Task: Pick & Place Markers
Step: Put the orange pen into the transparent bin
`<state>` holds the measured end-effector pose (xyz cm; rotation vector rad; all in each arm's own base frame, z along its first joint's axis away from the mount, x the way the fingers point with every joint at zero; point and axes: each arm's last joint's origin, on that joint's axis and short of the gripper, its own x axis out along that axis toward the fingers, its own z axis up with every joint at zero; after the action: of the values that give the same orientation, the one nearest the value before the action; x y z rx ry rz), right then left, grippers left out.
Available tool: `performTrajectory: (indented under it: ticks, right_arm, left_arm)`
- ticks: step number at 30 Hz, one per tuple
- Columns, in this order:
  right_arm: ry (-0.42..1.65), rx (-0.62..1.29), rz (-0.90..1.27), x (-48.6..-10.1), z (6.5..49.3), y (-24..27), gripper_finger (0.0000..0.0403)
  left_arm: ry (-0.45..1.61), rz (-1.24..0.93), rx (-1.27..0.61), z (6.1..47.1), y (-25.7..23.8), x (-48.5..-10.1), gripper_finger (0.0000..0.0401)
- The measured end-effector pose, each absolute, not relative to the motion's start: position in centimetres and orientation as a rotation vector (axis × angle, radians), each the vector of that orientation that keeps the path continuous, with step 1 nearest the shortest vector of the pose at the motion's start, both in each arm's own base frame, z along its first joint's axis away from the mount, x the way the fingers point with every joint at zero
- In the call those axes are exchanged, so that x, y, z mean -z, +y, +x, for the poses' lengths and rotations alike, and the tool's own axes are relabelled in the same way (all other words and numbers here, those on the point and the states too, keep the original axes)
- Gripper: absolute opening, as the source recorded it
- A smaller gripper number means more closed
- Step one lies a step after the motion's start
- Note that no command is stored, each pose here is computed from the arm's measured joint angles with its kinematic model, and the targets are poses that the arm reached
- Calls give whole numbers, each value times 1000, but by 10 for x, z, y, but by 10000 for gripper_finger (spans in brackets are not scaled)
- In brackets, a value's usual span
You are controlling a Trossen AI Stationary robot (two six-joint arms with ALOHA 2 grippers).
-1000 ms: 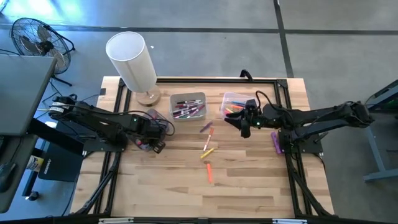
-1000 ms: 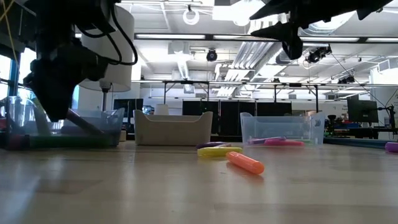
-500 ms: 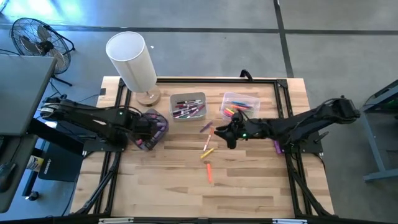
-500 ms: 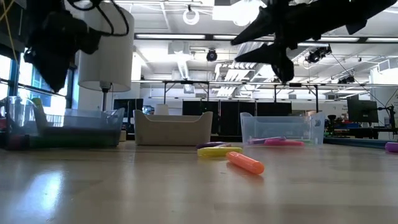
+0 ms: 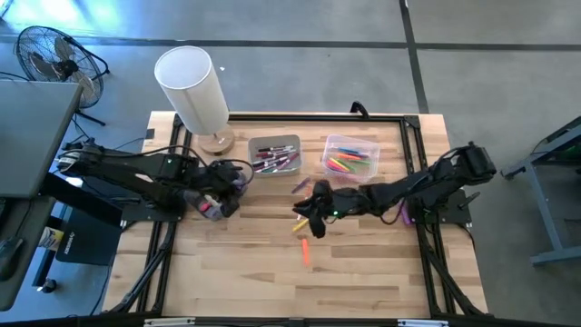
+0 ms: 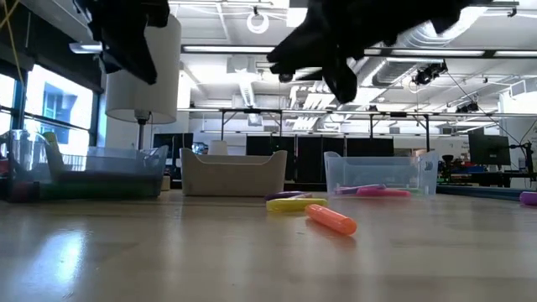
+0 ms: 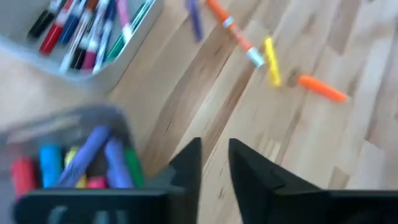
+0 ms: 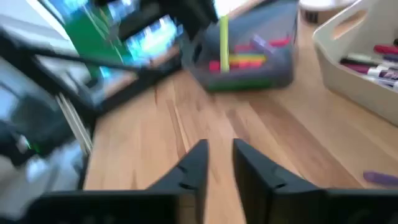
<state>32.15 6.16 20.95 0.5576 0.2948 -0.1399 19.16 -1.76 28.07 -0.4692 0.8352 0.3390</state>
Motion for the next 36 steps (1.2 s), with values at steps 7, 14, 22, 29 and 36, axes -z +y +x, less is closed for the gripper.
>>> performTrajectory:
  ticks: [7, 14, 22, 29, 36]
  right_arm:
    - [671, 297, 509, -251, 350, 67, 12]
    - [914, 570, 582, -277, 371, 85, 3]
    - [1153, 776, 675, -257, 403, 119, 1]
    - [1327, 805, 711, -211, 418, 144, 17]
    - [1353, 800, 716, -185, 425, 150, 79]
  left_arm:
    - [798, -380, -235, 199, -22, -283, 14]
    - [810, -329, -179, 197, -33, -283, 3]
    - [839, -291, -148, 193, -43, -281, 1]
    - [885, -259, -125, 188, -50, -279, 1]
    - [899, -260, -123, 187, -49, -278, 1]
